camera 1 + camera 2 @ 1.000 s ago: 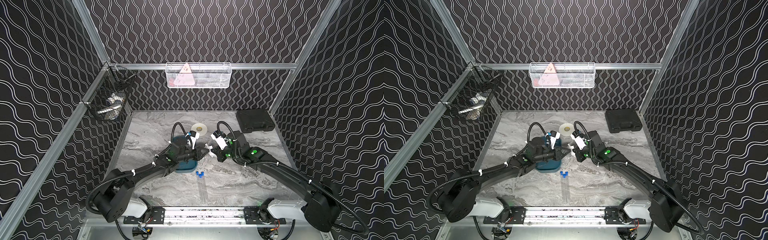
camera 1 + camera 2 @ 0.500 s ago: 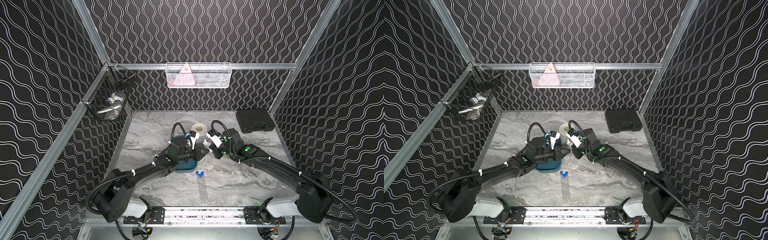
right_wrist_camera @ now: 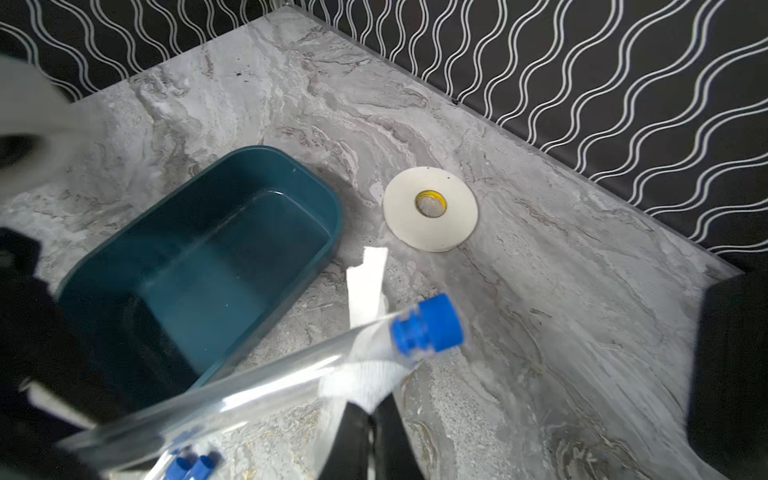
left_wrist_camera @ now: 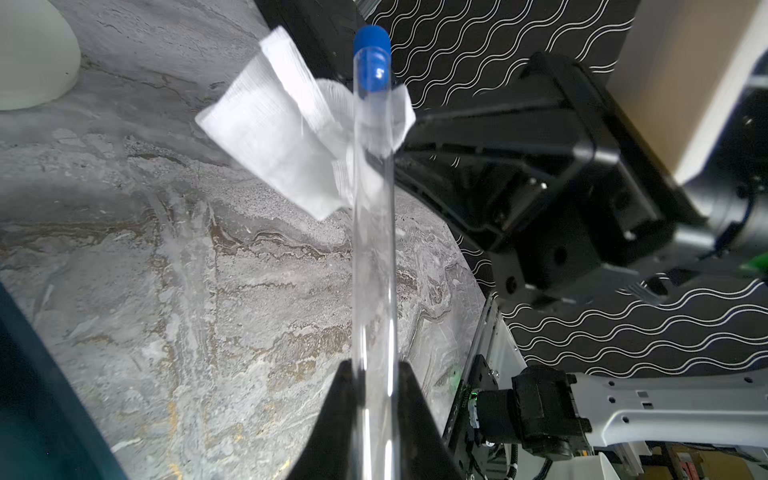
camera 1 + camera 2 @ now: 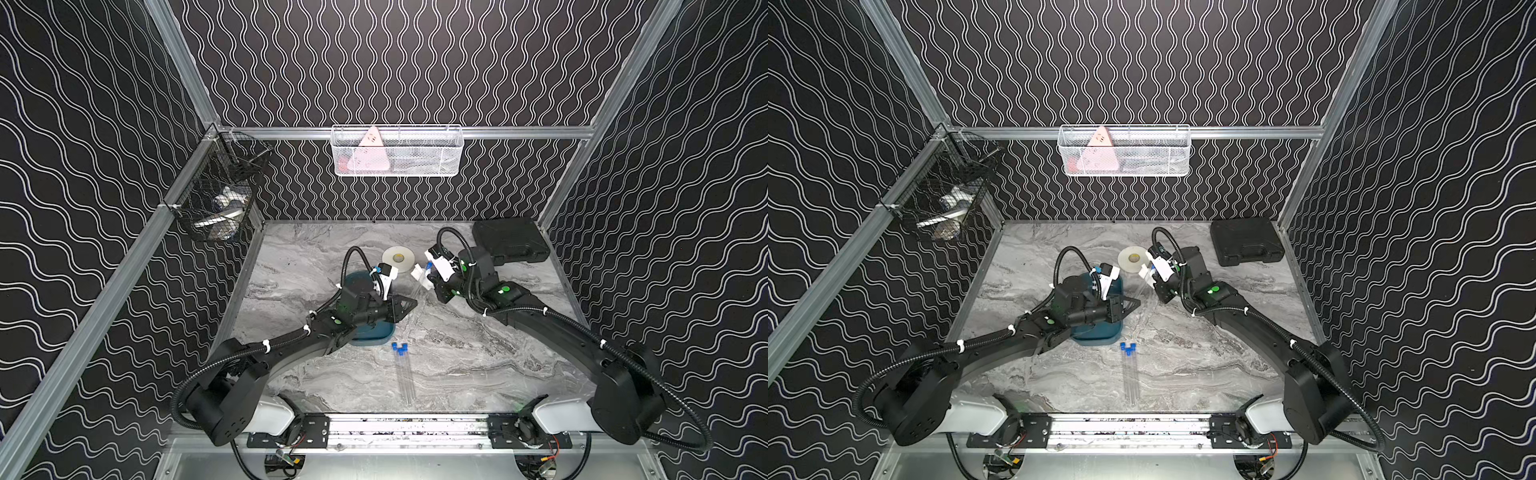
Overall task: Wipe the exteriors of test tubes
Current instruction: Wipe the dirt from the test tube.
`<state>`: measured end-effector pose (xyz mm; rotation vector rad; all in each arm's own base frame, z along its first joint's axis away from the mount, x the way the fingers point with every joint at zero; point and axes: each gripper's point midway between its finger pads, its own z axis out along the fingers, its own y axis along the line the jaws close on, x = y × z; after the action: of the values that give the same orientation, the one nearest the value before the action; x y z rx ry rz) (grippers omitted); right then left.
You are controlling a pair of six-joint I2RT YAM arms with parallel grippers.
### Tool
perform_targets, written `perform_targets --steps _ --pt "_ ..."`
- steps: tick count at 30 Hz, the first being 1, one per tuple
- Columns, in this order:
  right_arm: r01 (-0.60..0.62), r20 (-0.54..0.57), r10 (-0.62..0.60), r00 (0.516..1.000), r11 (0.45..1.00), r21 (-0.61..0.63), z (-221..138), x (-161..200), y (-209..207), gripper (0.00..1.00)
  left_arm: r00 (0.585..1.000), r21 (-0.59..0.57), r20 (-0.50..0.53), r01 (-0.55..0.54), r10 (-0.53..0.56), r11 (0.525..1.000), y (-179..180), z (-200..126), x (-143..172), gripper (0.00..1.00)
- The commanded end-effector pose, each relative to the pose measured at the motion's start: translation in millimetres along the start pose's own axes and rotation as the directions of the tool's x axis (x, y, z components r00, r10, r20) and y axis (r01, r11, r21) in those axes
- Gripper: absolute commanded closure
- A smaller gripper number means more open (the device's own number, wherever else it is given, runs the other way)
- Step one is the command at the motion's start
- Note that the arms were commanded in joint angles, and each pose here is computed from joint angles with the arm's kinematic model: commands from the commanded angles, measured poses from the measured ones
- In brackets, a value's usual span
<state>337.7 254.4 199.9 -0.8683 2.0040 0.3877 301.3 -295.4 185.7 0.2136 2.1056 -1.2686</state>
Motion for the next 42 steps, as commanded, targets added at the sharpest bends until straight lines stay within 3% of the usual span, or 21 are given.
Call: perform_targets --steps 1,9,15,22,35,42 --pt "0.050 0.061 -0.045 0.997 0.996 -0.079 -5 -8 27 1.00 1.000 0.032 0.013 -0.001 0.001 0.999 -7 0 -3 0.89" --pt "0.065 0.059 -0.059 0.996 0.991 -0.115 -7 -4 52 1.00 1.000 0.036 0.012 0.003 -0.003 0.999 -6 2 -3 0.89" --pt "0.044 0.014 -0.043 0.999 0.998 -0.035 4 -8 17 1.00 1.000 0.035 0.011 0.005 -0.006 0.999 -6 0 -2 0.89" --pt "-0.017 0.079 0.017 0.997 1.000 -0.004 0 -26 -20 1.00 1.000 0.030 0.019 -0.001 0.000 1.000 -7 -5 -2 0.89" --pt "0.056 0.078 -0.043 0.996 0.983 -0.172 -6 -18 61 1.00 1.000 0.035 0.017 0.008 -0.009 0.999 -4 0 -2 0.89" --pt "0.057 0.055 -0.052 0.997 0.994 -0.097 -1 -19 44 1.00 1.000 0.042 0.012 0.009 -0.010 0.999 -5 2 -1 0.89"
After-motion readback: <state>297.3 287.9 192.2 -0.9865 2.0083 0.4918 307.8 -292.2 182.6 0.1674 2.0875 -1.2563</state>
